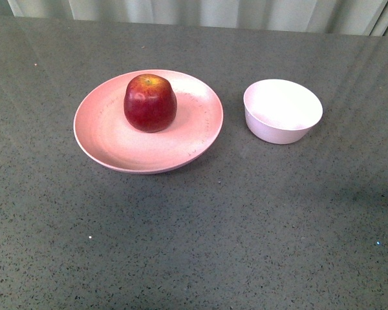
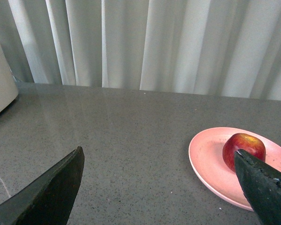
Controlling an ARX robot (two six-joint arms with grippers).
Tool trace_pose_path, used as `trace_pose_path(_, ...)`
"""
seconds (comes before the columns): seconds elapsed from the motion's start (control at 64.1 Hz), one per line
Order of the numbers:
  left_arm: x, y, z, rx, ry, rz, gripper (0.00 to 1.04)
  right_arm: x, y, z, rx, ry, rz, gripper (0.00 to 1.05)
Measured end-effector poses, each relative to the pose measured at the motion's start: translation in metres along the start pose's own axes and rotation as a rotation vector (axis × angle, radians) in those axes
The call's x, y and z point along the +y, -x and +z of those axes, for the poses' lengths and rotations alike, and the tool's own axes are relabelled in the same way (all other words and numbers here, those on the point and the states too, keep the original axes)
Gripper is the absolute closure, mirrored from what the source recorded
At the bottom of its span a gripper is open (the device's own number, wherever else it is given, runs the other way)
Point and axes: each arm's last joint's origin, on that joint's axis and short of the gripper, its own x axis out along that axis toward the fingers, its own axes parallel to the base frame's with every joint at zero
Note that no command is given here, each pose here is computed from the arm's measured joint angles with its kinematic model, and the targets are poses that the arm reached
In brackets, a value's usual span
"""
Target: Move apple from plate to bowl
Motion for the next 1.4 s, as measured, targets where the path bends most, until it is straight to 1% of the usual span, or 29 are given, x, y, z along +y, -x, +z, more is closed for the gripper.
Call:
trace_pose_path(0.687,0.000,0.000,0.000,0.000,0.000,0.000,0.09,0.000,0.017,0.000,-0.002,0.000,0.000,1.03)
trace_pose_path(0.765,0.000,0.000,0.000,0.000,0.000,0.000,0.09,0.000,0.023,-0.004,0.032,0.001,-0.001,1.03)
trace_pose_path(0.843,0.000,0.000,0.000,0.000,0.000,0.000,0.09,0.000,0.027,-0.002,0.004,0.001,0.000,1.03)
trace_pose_path(1.093,0.000,0.000,0.000,0.000,0.000,0.000,0.09,0.000,0.027,-0.002,0.003,0.002,0.000,1.03)
trace_pose_path(1.405,0.000,0.000,0.000,0.000,0.000,0.000,0.09,0.000,0.027,-0.002,0.003,0.002,0.000,0.49)
